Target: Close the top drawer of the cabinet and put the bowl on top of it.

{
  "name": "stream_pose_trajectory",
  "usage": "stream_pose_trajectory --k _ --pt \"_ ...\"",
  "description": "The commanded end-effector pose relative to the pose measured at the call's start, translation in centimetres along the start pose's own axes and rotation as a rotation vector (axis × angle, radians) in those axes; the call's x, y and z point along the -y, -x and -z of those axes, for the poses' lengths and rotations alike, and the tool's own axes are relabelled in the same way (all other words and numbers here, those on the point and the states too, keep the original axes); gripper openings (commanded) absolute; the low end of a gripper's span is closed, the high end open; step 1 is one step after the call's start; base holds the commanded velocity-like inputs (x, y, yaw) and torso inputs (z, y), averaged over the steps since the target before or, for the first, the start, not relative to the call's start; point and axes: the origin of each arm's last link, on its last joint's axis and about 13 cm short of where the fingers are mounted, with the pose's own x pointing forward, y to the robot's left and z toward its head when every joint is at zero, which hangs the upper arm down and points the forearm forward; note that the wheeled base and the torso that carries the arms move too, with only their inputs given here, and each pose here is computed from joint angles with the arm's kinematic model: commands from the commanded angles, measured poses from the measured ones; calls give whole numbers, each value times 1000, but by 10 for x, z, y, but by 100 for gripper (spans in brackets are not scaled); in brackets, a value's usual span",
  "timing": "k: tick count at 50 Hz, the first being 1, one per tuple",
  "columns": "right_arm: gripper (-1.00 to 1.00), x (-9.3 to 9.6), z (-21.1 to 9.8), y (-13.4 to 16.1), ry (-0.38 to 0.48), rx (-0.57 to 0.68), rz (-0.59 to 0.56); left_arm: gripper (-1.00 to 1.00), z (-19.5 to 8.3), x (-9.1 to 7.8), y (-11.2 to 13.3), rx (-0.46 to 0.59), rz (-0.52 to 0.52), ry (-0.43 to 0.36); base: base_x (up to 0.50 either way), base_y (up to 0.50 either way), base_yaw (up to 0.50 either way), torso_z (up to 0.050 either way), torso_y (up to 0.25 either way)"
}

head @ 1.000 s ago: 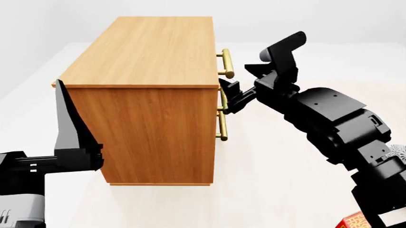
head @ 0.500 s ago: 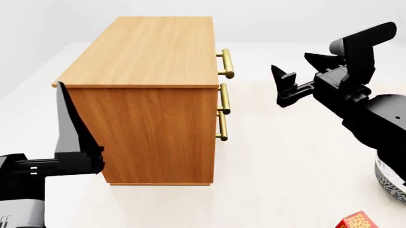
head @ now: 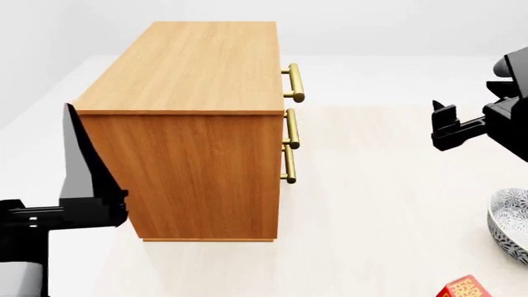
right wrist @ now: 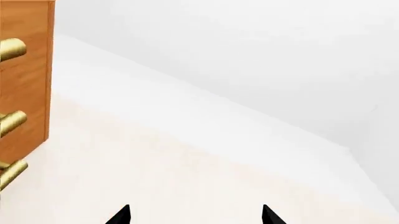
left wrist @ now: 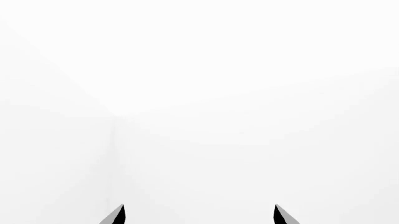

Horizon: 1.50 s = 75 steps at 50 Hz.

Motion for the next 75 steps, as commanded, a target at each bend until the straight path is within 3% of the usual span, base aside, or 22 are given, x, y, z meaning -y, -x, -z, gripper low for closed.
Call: stream_pose_trajectory --k 1,15,26,40,52,66,75 --pt "100 19 9 8 109 -146 38 100 -3 -3 1 2 -1 0 0 0 0 0 0" --pt "100 29 2 13 269 -395 -64 100 -5 -4 4 -2 4 1 0 0 0 0 0" --pt "100 45 12 24 218 -528 -28 100 -6 -5 6 -3 4 3 0 0 0 0 0" --pt "100 49 29 33 152 -643 -42 100 -5 -5 4 -3 2 0 0 0 0 0 0" --pt "100 48 47 36 47 -680 -83 100 -4 -5 4 -6 1 -1 0 0 0 0 0" --pt "100 42 66 29 -15 -676 -101 100 -2 -6 0 -7 3 0 0 0 0 0 0" --pt "100 38 87 21 -123 -669 -79 100 -2 -6 -1 -7 3 0 0 0 0 0 0"
